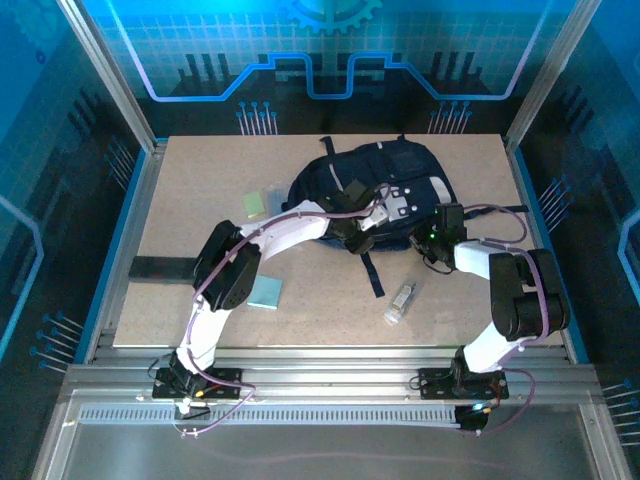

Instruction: Pack books, pencil case, and school supplies into a backpack

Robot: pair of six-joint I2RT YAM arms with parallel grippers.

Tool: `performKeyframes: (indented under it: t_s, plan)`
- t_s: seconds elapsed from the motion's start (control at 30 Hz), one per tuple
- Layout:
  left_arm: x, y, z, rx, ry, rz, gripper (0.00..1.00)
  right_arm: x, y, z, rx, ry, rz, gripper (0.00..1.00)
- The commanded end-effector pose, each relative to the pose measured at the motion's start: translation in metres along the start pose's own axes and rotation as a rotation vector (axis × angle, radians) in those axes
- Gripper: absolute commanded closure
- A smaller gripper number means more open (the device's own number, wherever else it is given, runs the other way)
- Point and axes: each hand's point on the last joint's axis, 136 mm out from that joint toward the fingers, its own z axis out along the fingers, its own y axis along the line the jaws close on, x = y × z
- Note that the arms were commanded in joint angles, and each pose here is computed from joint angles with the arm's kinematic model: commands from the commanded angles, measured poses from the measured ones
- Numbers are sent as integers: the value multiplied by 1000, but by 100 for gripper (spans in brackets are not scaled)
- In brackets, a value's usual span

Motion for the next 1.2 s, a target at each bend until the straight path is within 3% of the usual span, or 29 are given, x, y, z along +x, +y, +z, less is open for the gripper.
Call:
performKeyframes:
  t_s: [0.0,0.33,0.5,0.67,0.83,0.97,1.17]
  plan:
    - [4,19,14,-50,36,46,62,13,-7,3,14,43,-4,100]
    - [33,53,20,-149,138,23,57,9,-17,0,33,32,6,100]
    - [12,47,-16,-118,37,-47,51,2,-24,-4,40,18,27,100]
    - [-16,50,-53,-46,-96,-313,39,4,-4,-16,-25,45,-32,100]
    - [-28,63,-81,-29,-218,-500,33,9,10,-52,-33,57,-131,75]
    - [-21,84,-79,41,-258,-679,32,13,31,-82,-36,57,-252,63]
    - [-11,82,-57,200,-249,-839,31,32,74,-82,-91,104,-394,60]
